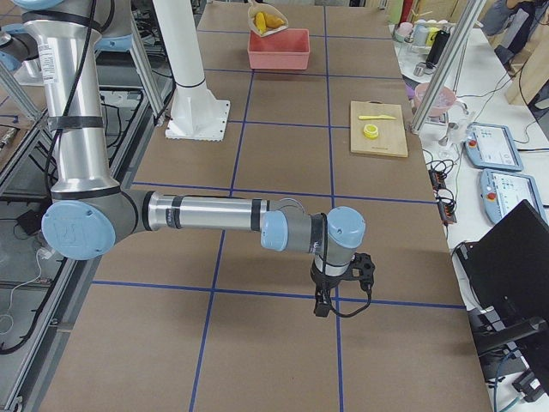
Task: Sweep and dump trash into bin
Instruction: 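Tilt the dustpan over the pink bin with the left gripper to dump the food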
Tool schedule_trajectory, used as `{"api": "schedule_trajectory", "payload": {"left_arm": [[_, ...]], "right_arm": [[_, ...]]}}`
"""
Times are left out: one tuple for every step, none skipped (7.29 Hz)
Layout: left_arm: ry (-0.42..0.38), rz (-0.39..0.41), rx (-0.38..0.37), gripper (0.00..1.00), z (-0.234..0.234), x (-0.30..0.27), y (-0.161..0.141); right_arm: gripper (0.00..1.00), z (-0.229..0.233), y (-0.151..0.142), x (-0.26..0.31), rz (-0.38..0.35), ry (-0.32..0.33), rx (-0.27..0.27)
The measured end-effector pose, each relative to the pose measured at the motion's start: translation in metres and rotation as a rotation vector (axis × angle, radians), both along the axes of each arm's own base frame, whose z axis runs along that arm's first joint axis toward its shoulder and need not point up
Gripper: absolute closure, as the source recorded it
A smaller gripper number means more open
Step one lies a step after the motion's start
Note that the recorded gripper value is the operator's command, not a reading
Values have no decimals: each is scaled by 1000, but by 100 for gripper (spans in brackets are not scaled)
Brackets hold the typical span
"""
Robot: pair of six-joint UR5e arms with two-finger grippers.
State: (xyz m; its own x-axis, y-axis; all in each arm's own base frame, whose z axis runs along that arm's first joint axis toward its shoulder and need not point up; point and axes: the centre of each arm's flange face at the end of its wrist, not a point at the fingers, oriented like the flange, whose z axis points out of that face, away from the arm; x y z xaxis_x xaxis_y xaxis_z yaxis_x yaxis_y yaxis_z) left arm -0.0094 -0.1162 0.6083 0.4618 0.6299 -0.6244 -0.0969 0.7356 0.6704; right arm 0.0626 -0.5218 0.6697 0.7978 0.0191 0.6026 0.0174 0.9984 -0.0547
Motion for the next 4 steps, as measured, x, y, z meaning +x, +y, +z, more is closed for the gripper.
{"api": "schedule_trajectory", "payload": {"left_arm": [[-8, 15, -21, 100, -4, 4, -3], [-14, 30, -40, 100, -11, 7, -4], [-17, 43, -56, 100, -16, 9, -5], [-20, 60, -75, 100, -22, 11, -4]], "right_arm": [[0, -2, -1, -1, -2, 1, 5], [0, -4, -2, -2, -2, 1, 9], [0, -5, -2, -3, -3, -1, 9], [0, -10, -2, -5, -5, -8, 18]]}}
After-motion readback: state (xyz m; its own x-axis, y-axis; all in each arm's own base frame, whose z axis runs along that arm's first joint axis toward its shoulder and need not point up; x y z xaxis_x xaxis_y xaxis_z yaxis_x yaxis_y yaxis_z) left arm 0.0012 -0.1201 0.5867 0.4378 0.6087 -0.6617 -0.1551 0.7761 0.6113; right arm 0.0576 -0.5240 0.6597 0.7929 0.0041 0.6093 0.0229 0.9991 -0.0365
